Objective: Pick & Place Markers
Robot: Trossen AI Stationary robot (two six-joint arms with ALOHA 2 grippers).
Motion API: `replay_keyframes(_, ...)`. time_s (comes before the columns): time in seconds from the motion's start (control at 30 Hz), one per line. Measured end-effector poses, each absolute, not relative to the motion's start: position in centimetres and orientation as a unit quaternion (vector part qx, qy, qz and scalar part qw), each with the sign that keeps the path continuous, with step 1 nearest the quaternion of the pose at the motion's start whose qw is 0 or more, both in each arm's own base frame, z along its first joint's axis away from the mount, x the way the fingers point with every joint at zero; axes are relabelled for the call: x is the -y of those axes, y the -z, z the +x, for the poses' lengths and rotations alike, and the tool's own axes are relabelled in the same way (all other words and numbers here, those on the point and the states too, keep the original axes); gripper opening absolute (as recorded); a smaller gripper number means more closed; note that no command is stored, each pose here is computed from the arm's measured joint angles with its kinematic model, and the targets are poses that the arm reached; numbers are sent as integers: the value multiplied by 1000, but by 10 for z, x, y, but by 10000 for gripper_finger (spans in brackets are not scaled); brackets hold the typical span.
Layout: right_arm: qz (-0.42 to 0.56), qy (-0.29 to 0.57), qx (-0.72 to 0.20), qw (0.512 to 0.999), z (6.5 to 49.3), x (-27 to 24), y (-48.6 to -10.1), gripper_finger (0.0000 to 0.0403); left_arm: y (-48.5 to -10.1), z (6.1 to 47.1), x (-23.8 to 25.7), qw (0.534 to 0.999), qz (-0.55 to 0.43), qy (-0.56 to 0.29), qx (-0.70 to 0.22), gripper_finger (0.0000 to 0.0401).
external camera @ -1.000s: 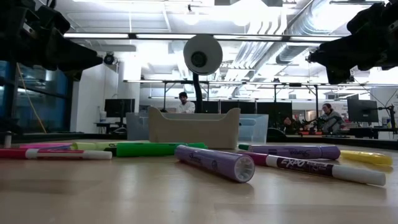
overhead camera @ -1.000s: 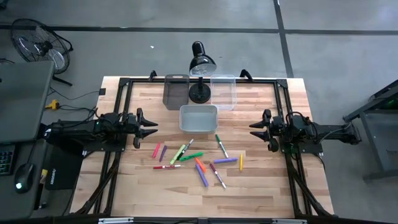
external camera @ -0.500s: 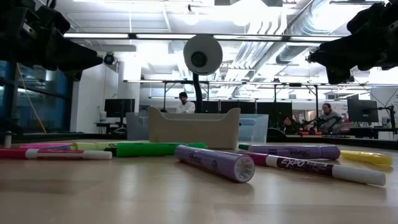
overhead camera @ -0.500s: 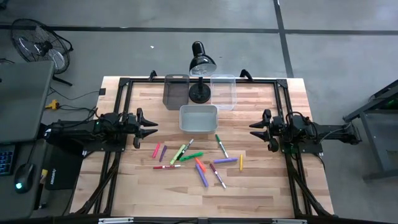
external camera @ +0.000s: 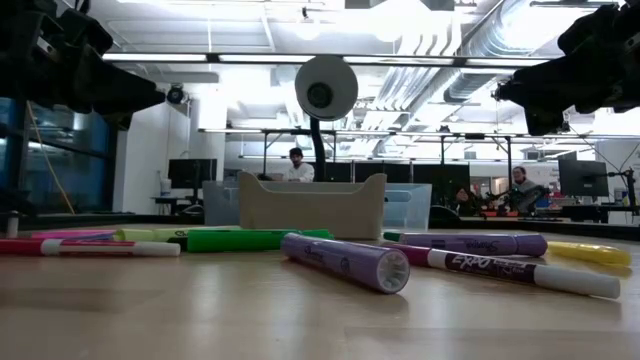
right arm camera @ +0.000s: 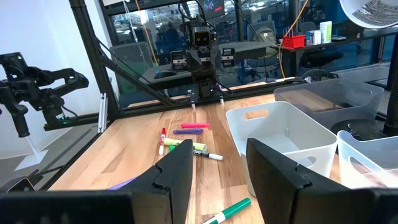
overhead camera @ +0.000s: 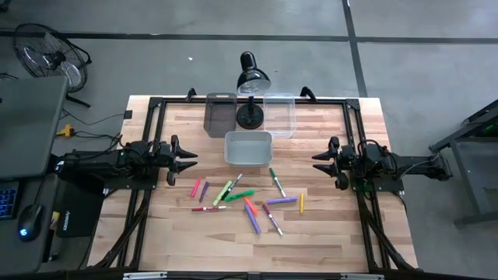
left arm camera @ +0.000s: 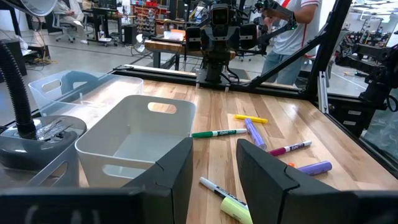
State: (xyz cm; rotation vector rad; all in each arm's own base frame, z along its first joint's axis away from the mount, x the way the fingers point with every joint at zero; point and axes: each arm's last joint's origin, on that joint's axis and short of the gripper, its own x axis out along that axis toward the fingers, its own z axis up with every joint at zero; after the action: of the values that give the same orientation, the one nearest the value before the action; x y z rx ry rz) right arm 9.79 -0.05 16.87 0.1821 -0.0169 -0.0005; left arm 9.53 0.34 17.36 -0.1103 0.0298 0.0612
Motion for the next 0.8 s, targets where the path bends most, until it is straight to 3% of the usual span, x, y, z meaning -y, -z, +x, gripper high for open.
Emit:
replay_keyframes(0.5, 130, -2, 9, 991, 98, 0, -169, 139, -174, 95, -3, 998, -55, -31, -15, 122)
replay_keyframes(0.8, 165, -74, 6, 983, 97, -4, -171, 139, -174, 95, -3, 998, -55, -31, -15, 122)
